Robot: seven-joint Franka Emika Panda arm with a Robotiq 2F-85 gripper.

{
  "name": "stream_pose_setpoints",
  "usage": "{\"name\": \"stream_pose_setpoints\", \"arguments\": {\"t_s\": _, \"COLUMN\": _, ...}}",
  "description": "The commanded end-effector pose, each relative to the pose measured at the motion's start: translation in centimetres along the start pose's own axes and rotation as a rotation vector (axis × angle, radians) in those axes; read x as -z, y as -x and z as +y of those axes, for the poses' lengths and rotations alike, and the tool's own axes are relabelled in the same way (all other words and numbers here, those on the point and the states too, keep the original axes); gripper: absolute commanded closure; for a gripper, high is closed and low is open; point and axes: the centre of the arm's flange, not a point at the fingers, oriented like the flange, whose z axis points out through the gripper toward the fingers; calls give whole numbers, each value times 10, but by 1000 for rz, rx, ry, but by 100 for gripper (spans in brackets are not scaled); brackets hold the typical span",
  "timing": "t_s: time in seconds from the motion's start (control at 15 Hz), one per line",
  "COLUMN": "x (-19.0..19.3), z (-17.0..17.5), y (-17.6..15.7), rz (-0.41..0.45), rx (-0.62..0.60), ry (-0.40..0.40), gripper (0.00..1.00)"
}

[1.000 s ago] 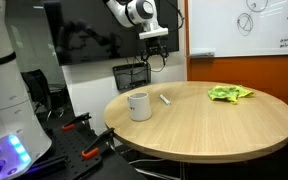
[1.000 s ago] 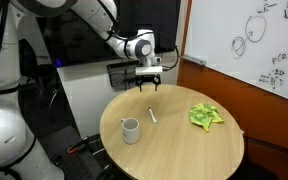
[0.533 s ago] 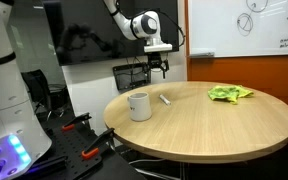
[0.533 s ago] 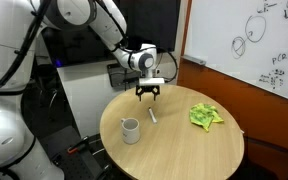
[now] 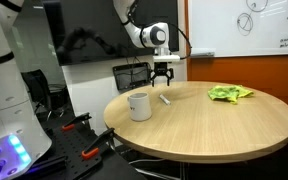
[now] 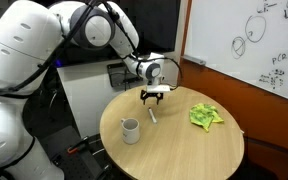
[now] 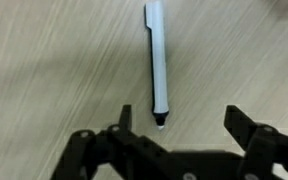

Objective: Put the marker in the mug

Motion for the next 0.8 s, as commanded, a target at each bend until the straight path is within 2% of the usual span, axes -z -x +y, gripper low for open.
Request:
{"name": "stream_pose_setpoints", "arguments": {"t_s": 0.0, "x": -16, "z": 15, "y": -6, "rz": 14, "rx": 7, "ry": -10, "gripper": 0}}
{"name": "stream_pose_setpoints", "arguments": {"t_s": 0.13, "x": -28, "z": 16, "y": -8, "rz": -1, "rx": 4, "ry": -2, "gripper": 0}}
{"name": "stream_pose_setpoints", "arguments": {"t_s": 0.4, "x": -42, "z": 5, "y": -13, "rz": -26, "rx": 23, "ry": 29, "gripper": 15}}
{"name": "stream_pose_setpoints", "arguments": {"t_s": 0.53, "x": -49, "z": 5, "y": -15, "rz": -33, "rx": 27, "ry": 23, "gripper": 17}}
{"name": "stream_pose_setpoints", "arguments": {"t_s": 0.6, "x": -51, "z": 6, "y": -15, "rz": -40, "rx": 27, "ry": 23, "gripper": 23}}
{"name": "stream_pose_setpoints", "arguments": {"t_s": 0.67, "x": -54, "z": 7, "y": -16, "rz": -47, "rx": 28, "ry": 24, "gripper": 24}}
{"name": "stream_pose_setpoints", "arguments": {"t_s": 0.73, "x": -56, "z": 8, "y": -15, "rz": -51, "rx": 27, "ry": 23, "gripper": 45}}
